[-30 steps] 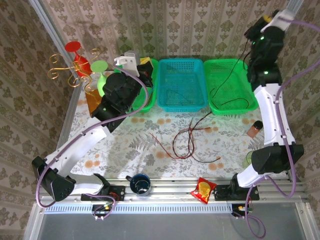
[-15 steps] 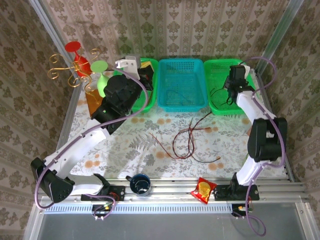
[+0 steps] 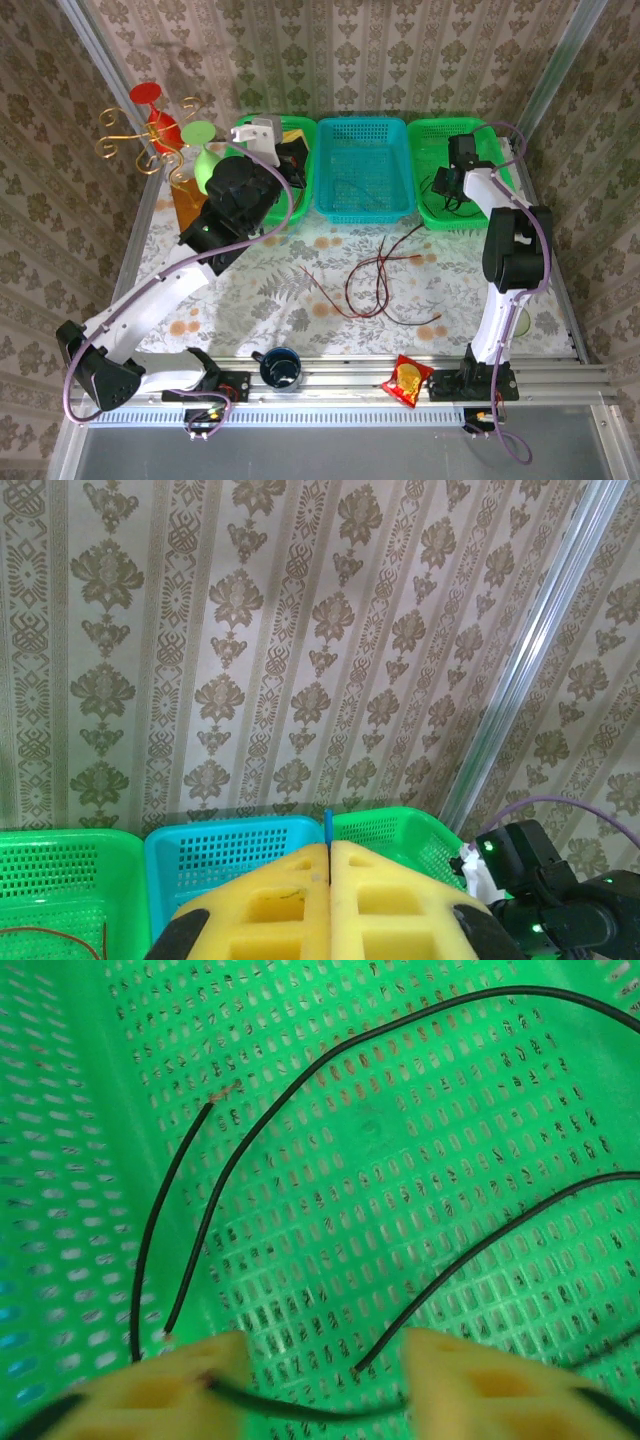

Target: Untangle the cables

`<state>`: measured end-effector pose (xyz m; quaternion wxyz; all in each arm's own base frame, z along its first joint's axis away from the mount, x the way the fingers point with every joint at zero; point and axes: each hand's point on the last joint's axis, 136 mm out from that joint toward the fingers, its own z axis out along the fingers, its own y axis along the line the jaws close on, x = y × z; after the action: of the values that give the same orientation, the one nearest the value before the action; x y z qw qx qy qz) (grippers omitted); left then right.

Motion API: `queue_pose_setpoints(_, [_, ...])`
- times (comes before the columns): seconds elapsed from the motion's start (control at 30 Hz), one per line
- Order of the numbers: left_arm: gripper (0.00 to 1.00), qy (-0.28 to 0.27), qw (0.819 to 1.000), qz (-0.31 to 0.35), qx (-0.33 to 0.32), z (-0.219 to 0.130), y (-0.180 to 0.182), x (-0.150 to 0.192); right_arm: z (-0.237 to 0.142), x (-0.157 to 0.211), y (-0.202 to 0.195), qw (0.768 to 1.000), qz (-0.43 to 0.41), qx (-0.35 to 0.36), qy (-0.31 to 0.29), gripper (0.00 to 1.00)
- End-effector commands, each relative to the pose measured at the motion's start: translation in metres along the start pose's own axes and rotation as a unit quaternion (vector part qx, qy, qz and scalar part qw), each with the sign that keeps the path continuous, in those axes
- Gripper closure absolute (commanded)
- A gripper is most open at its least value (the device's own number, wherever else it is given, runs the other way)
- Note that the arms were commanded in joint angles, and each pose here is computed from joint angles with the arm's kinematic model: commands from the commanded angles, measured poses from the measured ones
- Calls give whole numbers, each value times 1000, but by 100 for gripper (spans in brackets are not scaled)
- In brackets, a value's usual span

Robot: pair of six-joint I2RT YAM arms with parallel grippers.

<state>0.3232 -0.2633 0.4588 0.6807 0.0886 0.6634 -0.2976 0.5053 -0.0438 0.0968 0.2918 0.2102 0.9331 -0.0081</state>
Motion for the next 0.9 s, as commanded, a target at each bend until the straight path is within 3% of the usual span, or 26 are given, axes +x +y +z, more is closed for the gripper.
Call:
queue_pose_setpoints(0.0, [100, -12, 1000, -12, 6, -10, -4, -14, -53, -24, 4, 997, 39, -50, -41, 22])
queue_pose_setpoints(0.1, [100, -11, 1000, -9, 10, -10, -6, -17, -81, -31, 8, 994, 39, -77, -66, 9])
queue_pose_setpoints(0.43, [100, -15, 1000, -17, 10, -15, -5, -21, -191, 12, 18, 968, 107, -207, -98, 8])
queue_pose_setpoints(0.63, [100, -15, 1000, -16, 12, -15, -8, -20, -268, 43, 42, 921, 164, -329, -127, 7])
queue_pose_setpoints(0.87, [100, -13, 1000, -17, 19, -15, -15, -14, -311, 113, 109, 868, 189, -455, -59, 6])
